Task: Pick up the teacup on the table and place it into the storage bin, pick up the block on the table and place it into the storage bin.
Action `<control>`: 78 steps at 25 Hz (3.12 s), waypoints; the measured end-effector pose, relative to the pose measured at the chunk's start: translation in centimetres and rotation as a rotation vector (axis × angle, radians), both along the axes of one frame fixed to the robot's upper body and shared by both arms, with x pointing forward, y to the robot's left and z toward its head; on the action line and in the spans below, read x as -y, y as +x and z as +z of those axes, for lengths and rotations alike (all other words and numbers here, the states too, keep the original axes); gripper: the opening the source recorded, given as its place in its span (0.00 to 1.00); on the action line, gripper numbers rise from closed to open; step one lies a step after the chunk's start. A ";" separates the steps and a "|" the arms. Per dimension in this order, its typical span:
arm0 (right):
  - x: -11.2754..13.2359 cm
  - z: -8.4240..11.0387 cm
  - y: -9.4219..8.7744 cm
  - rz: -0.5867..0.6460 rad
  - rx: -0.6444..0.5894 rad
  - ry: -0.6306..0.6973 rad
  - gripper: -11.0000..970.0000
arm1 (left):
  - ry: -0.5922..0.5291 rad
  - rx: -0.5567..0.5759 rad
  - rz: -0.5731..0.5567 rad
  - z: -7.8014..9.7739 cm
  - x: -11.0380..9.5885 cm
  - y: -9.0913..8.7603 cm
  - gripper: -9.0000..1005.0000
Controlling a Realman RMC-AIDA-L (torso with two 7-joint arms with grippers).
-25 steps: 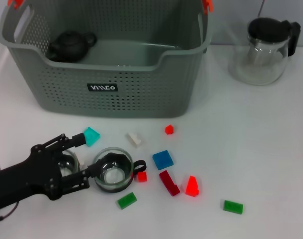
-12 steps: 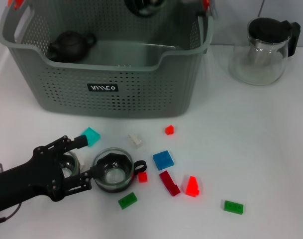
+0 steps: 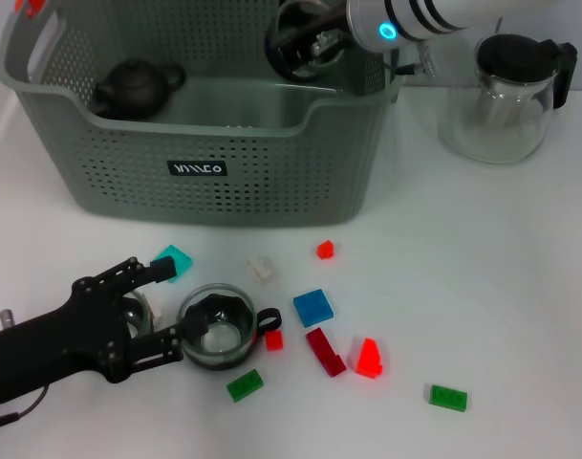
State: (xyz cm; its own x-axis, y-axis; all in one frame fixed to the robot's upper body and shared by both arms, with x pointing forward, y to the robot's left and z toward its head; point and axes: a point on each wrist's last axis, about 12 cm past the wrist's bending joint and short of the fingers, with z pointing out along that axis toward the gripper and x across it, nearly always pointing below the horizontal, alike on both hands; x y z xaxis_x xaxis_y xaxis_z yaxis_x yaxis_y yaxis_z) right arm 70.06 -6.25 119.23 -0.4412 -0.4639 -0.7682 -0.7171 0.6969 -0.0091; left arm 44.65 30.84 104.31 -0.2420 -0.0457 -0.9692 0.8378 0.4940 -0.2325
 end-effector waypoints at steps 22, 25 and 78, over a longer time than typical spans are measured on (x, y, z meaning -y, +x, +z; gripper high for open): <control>8.1 4.0 -2.4 0.003 0.165 0.488 0.43 | -0.002 0.003 0.007 0.0 -0.1 -0.1 0.86; 12.5 4.7 -5.1 0.088 0.279 0.725 0.42 | -0.003 0.005 0.004 0.0 0.0 0.0 0.86; 24.5 -8.0 -19.5 0.402 -0.044 0.435 0.68 | 1.053 -0.437 -0.114 12.5 6.7 6.8 0.86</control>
State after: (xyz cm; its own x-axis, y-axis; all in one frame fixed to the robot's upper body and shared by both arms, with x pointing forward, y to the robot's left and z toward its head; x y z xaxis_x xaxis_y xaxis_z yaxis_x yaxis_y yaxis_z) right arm 50.60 -30.75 111.21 -0.3320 -0.2482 -0.9100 -0.9187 0.3041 0.2522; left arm 51.47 24.15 116.83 -0.5179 0.7825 -0.3456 0.8396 0.5423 -0.0303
